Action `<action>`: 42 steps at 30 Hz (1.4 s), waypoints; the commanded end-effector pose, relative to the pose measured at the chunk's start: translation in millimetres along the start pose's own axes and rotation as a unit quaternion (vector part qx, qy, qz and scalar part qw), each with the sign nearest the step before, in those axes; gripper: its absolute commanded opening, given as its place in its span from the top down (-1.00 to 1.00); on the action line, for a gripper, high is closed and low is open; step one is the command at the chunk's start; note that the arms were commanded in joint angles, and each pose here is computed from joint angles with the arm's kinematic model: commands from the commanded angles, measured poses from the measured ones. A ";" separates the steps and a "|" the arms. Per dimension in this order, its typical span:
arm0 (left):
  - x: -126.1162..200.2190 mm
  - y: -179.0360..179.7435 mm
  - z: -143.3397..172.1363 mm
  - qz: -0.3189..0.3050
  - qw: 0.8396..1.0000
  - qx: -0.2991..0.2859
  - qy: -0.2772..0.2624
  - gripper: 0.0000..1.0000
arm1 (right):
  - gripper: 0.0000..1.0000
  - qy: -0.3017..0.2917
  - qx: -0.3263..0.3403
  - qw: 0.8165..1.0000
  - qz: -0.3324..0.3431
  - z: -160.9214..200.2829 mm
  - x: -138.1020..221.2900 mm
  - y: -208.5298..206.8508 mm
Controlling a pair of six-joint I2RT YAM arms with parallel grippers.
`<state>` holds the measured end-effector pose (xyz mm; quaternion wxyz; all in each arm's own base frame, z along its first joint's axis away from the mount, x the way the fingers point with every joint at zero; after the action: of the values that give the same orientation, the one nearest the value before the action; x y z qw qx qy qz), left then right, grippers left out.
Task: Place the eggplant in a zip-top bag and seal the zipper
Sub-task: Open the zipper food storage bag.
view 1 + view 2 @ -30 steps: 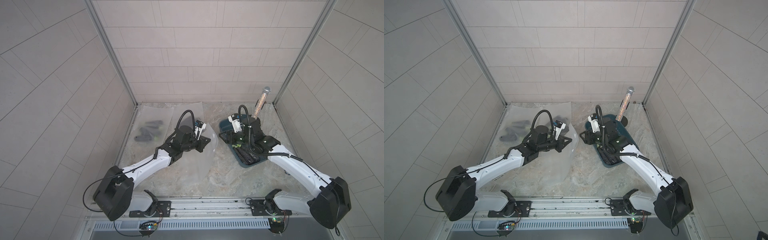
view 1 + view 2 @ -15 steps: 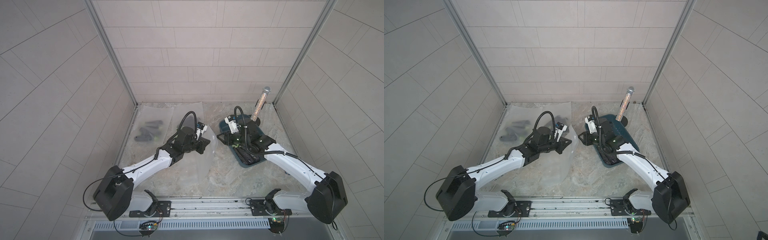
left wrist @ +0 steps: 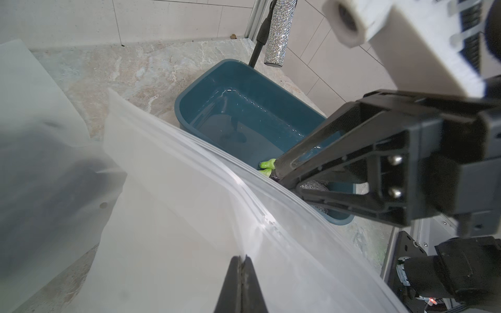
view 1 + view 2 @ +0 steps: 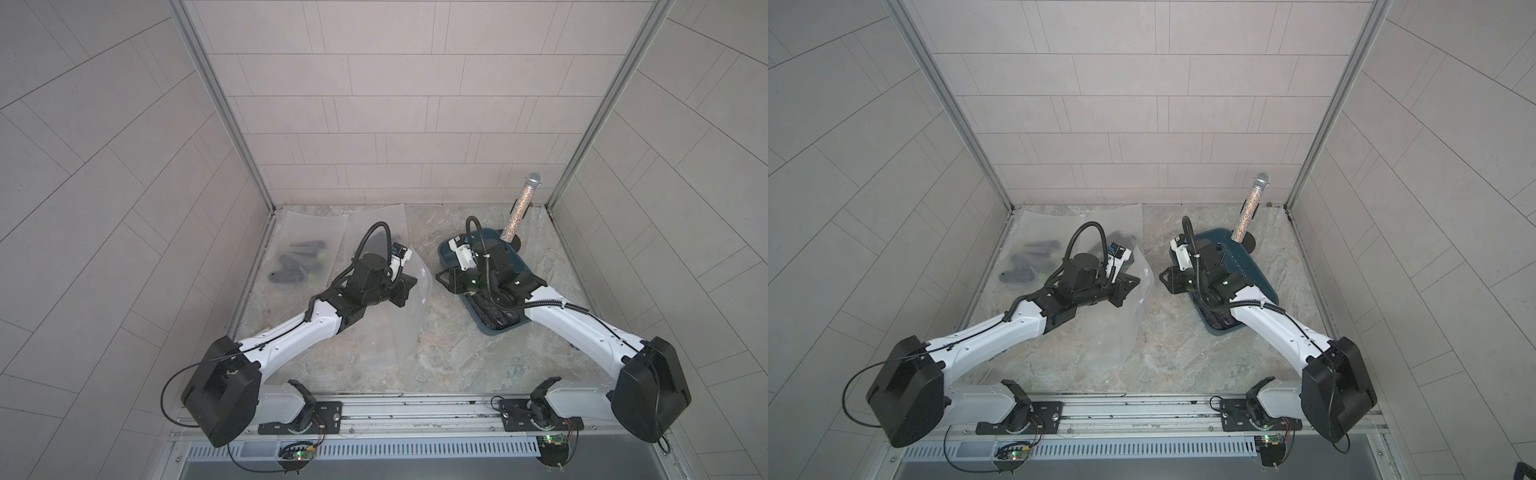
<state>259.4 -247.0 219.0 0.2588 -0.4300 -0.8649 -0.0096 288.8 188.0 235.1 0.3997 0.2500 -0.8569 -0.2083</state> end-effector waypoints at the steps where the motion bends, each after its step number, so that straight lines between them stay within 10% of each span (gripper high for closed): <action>1: 1.7 -4.2 -15.0 -0.006 1.000 -0.026 -0.012 1.00 | 0.29 -0.038 0.018 0.999 -0.017 -19.3 18.6 19.1; 30: 12.2 -10.0 -24.1 -0.005 0.999 -0.022 -0.038 1.00 | 0.40 0.058 0.020 0.997 -0.051 22.9 -29.2 14.5; 35: 12.2 -9.4 -21.1 -0.005 0.999 -0.005 -0.036 0.99 | 1.00 0.064 0.004 0.994 -0.085 26.4 -38.7 18.1; 42: 9.6 -1.9 -17.5 -0.035 0.999 0.037 -0.001 0.25 | 1.00 0.020 0.008 0.994 -0.107 19.9 -31.8 27.9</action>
<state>257.8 -246.2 227.4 0.2694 -0.4053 -0.8736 0.0004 284.5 227.9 199.9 0.4300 0.3256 -0.8122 -0.2221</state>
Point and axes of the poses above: each gripper's point midway between its finger pads, its own x axis back along the fingers, its own y axis along the line the jaws close on, z = x × y, the point moved 6 cm from there along x, back along the fingers, and after that the axes turned 9 degrees about -x, right-handed, at the moved point
